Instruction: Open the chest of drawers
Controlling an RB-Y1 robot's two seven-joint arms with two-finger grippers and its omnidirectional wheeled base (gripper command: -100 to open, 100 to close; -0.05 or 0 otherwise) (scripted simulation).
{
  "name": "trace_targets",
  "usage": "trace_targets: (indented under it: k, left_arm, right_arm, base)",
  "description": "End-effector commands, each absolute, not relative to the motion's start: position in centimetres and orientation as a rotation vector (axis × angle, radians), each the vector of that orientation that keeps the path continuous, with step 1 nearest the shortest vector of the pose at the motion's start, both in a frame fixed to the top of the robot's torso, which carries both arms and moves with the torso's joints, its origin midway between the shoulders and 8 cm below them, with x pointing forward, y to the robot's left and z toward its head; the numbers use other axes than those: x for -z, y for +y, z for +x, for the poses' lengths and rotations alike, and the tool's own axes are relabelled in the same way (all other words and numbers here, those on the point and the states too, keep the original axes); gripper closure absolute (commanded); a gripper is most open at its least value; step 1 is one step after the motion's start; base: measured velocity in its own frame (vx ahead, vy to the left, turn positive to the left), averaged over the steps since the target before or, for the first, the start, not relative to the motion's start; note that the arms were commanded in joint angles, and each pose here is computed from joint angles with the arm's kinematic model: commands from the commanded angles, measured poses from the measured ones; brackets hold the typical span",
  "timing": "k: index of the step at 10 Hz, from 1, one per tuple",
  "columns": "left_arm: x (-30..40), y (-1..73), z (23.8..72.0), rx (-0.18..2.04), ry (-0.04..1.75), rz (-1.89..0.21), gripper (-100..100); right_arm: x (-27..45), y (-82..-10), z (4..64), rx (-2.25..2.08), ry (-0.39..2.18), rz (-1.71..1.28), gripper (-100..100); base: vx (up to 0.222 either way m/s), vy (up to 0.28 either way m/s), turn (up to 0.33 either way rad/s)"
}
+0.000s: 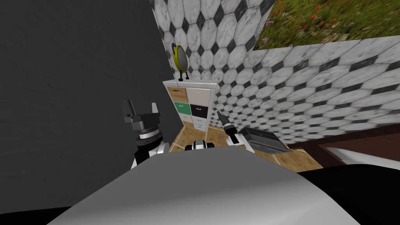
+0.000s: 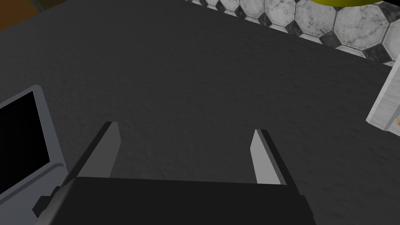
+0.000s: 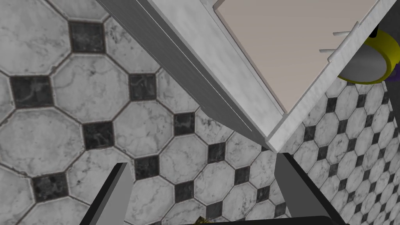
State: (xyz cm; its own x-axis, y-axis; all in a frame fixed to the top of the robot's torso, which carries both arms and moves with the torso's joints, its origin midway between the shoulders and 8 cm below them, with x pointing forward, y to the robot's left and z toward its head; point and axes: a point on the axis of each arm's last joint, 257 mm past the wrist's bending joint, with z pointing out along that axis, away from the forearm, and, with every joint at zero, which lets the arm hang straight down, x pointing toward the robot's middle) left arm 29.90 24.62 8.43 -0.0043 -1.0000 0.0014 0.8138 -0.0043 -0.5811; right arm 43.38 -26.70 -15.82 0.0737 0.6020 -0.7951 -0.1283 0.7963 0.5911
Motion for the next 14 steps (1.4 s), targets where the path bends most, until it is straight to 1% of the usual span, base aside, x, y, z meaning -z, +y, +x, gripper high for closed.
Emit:
trace_targets:
  k: [1,2,4,5,6,7,9,10,12,13,14]
  left_arm:
    - [-8.4,24.6,29.9,1.520,0.486,-0.486,0]
    - [-8.4,24.6,29.9,1.520,0.486,-0.486,0]
    - [-8.4,24.6,29.9,1.520,0.486,-0.486,0]
    - [-8.4,24.6,29.9,1.520,0.486,-0.486,0]
    - [-8.4,24.6,29.9,1.520,0.486,-0.486,0]
    - [-8.4,24.6,29.9,1.520,0.486,-0.486,0]
    - [-8.4,24.6,29.9,1.520,0.486,-0.486,0]
    - [-8.4,24.6,29.9,1.520,0.486,-0.486,0]
    - [-8.4,24.6,29.9,1.520,0.486,-0.486,0]
    - [-8.4,24.6,29.9,1.520,0.486,-0.486,0]
    - [-8.4,24.6,29.9,1.520,0.486,-0.486,0]
  right_arm:
    - [18.2,-27.3,43.7,-0.465,1.468,0.376,-100]
    - [20.3,-28.0,43.9,-0.396,1.523,0.370,-100]
    - [20.3,-28.0,43.9,-0.357,1.530,0.332,-100]
    - [22.4,-28.8,44.0,-0.281,1.583,0.320,-100]
    - [22.3,-28.9,44.0,-0.256,1.585,0.295,-100]
    - [24.2,-29.6,44.1,-0.187,1.631,0.277,-100]
    - [24.2,-29.8,44.1,-0.141,1.635,0.243,-100]
    - [26.1,-30.8,44.0,-0.064,1.680,0.228,-100]
    - [25.9,-30.8,44.0,-0.032,1.679,0.195,-100]
    - [27.6,-31.8,43.8,0.048,1.719,0.175,-100]
    - [27.5,-31.9,43.8,0.068,1.717,0.154,-100]
  base:
    - [0.069,0.061,-0.013]
    - [0.094,0.067,-0.015]
    - [0.060,0.041,-0.005]
    - [0.062,0.062,-0.015]
    - [0.064,0.065,-0.012]
    - [0.085,0.067,-0.010]
    - [0.052,0.050,-0.003]
    - [0.065,0.072,-0.007]
    - [0.053,0.044,-0.004]
    - [0.051,0.043,-0.002]
    - [0.060,0.055,-0.004]
